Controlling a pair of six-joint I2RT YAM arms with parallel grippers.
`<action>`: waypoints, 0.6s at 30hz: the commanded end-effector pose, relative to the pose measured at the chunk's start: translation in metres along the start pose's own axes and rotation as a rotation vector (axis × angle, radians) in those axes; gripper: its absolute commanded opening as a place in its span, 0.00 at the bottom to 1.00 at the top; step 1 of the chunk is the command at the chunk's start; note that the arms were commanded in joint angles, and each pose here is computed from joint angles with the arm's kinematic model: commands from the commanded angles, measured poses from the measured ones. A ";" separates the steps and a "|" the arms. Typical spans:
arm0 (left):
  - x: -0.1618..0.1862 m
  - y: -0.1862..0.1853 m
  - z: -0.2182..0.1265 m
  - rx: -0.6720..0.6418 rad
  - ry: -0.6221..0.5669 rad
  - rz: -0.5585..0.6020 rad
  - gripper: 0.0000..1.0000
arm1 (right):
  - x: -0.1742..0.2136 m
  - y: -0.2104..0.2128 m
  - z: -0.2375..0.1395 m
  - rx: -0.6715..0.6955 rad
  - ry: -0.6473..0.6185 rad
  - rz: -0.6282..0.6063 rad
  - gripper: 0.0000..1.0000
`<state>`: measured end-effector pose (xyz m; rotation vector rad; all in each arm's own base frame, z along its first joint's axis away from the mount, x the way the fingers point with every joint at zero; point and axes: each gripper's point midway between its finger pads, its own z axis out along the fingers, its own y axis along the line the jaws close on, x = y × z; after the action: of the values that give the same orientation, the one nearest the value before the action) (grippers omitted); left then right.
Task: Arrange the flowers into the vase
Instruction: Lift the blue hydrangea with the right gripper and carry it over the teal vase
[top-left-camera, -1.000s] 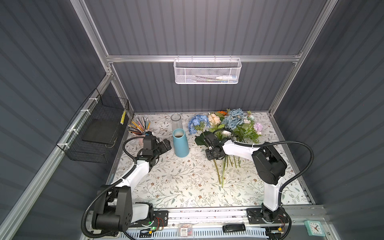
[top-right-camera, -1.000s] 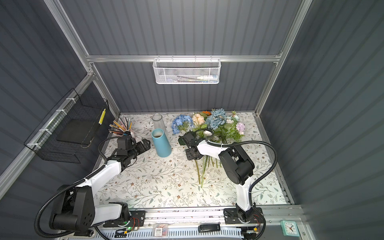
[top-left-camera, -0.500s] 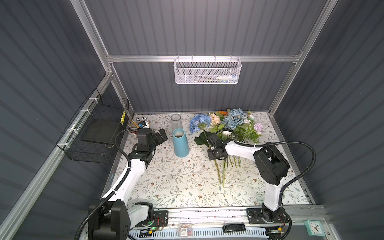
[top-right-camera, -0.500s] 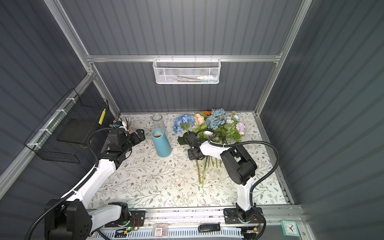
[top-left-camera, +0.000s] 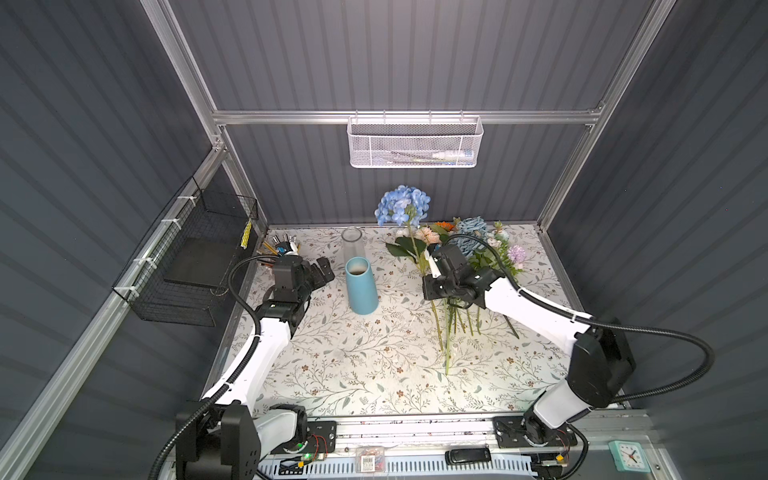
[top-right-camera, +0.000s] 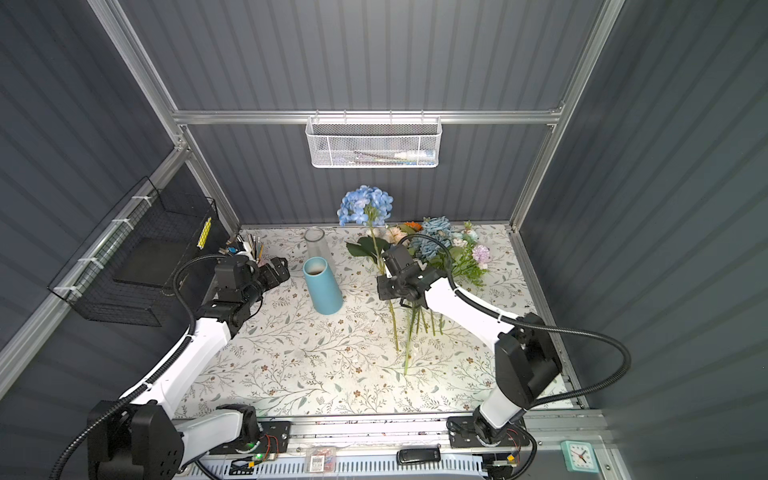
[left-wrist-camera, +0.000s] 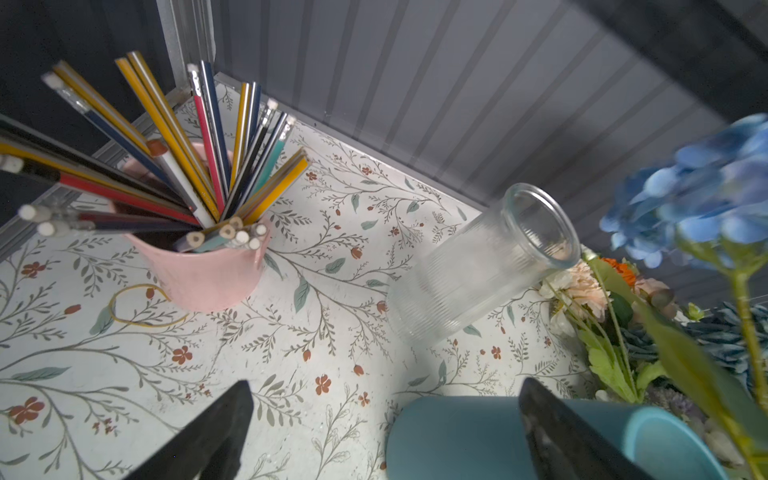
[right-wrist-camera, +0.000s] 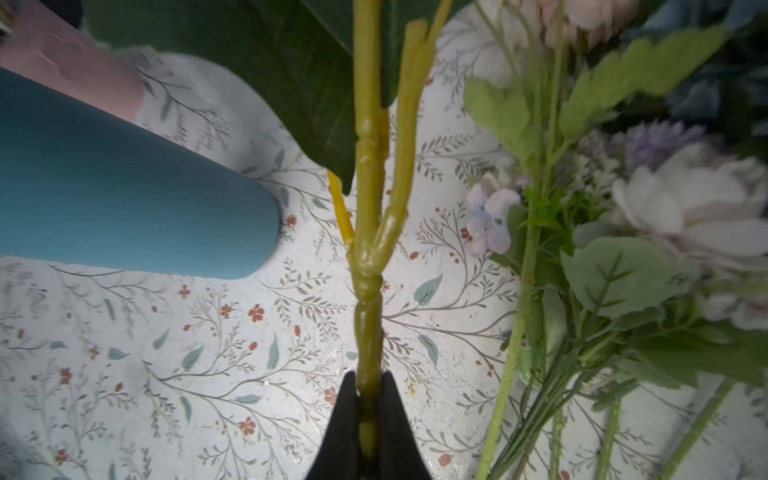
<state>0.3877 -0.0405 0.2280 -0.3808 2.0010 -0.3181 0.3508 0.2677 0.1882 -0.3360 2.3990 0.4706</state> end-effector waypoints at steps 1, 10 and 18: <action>-0.031 -0.019 -0.016 0.060 -0.077 0.016 1.00 | -0.033 0.027 -0.038 -0.129 -0.106 -0.033 0.00; -0.055 -0.038 -0.032 0.147 -0.115 0.000 1.00 | -0.119 0.098 -0.132 -0.449 -0.418 -0.127 0.00; -0.043 -0.040 -0.025 0.224 -0.044 -0.056 1.00 | -0.178 0.152 -0.164 -0.669 -0.585 -0.178 0.00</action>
<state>0.3882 -0.0505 0.2850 -0.3136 1.8917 -0.4732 0.3421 0.3383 0.4331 -0.5440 1.7003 1.0177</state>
